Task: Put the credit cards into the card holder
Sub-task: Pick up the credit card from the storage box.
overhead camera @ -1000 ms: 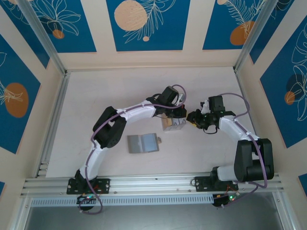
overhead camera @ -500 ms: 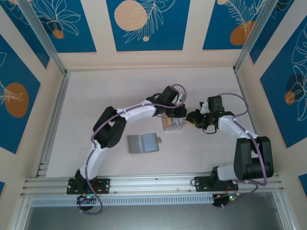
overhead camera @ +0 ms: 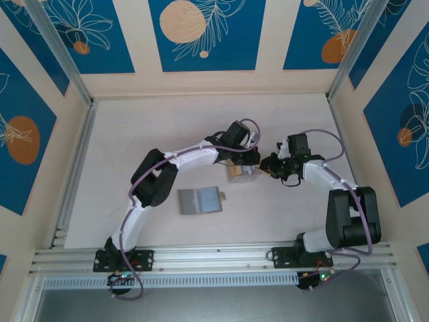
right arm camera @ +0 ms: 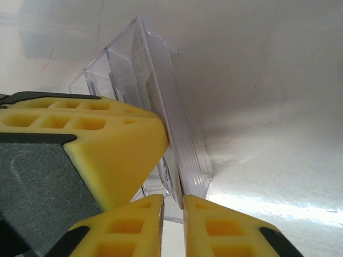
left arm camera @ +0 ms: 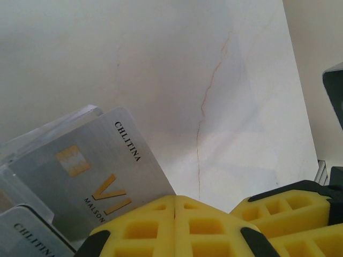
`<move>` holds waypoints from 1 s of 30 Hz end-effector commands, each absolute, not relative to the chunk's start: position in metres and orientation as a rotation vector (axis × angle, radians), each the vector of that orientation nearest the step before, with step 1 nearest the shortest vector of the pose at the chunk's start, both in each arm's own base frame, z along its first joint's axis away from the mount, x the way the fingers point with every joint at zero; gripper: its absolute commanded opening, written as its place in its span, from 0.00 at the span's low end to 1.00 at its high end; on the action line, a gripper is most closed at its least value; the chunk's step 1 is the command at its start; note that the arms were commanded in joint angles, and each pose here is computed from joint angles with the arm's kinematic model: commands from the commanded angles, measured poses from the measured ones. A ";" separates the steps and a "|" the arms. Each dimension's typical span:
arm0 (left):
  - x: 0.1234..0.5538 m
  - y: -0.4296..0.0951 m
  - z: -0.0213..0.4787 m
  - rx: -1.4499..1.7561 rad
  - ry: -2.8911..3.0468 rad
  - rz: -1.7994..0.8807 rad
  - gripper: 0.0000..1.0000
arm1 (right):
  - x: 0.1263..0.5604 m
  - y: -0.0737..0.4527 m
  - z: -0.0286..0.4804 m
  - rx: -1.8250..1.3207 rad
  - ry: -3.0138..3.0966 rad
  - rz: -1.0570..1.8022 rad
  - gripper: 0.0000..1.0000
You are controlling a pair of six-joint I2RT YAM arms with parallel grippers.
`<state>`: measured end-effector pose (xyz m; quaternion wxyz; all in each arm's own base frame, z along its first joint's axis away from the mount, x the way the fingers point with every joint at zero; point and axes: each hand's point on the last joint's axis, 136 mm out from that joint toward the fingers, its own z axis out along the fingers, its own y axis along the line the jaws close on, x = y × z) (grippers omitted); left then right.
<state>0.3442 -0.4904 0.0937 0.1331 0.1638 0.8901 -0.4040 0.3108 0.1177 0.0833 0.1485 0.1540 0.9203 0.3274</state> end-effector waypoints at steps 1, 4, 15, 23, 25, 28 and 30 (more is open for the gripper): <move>0.337 -0.505 0.102 0.507 2.560 -1.237 0.03 | 0.318 0.126 0.093 0.395 2.625 0.983 0.16; 0.337 -0.506 0.102 0.503 2.559 -1.243 0.03 | 0.317 0.127 0.093 0.386 2.626 0.983 0.13; 0.335 -0.506 0.110 0.509 2.547 -1.268 0.03 | 0.320 0.129 0.100 0.353 2.617 0.967 0.00; 0.346 -0.492 0.132 0.442 2.499 -1.352 0.05 | 0.316 0.129 0.113 0.318 2.605 0.943 0.00; 0.347 -0.489 0.137 0.431 2.485 -1.376 0.06 | 0.315 0.129 0.116 0.313 2.599 0.939 0.00; 0.349 -0.485 0.145 0.420 2.462 -1.408 0.07 | 0.313 0.128 0.120 0.302 2.597 0.929 0.00; 0.350 -0.481 0.150 0.411 2.449 -1.422 0.08 | 0.312 0.128 0.124 0.294 2.593 0.929 0.00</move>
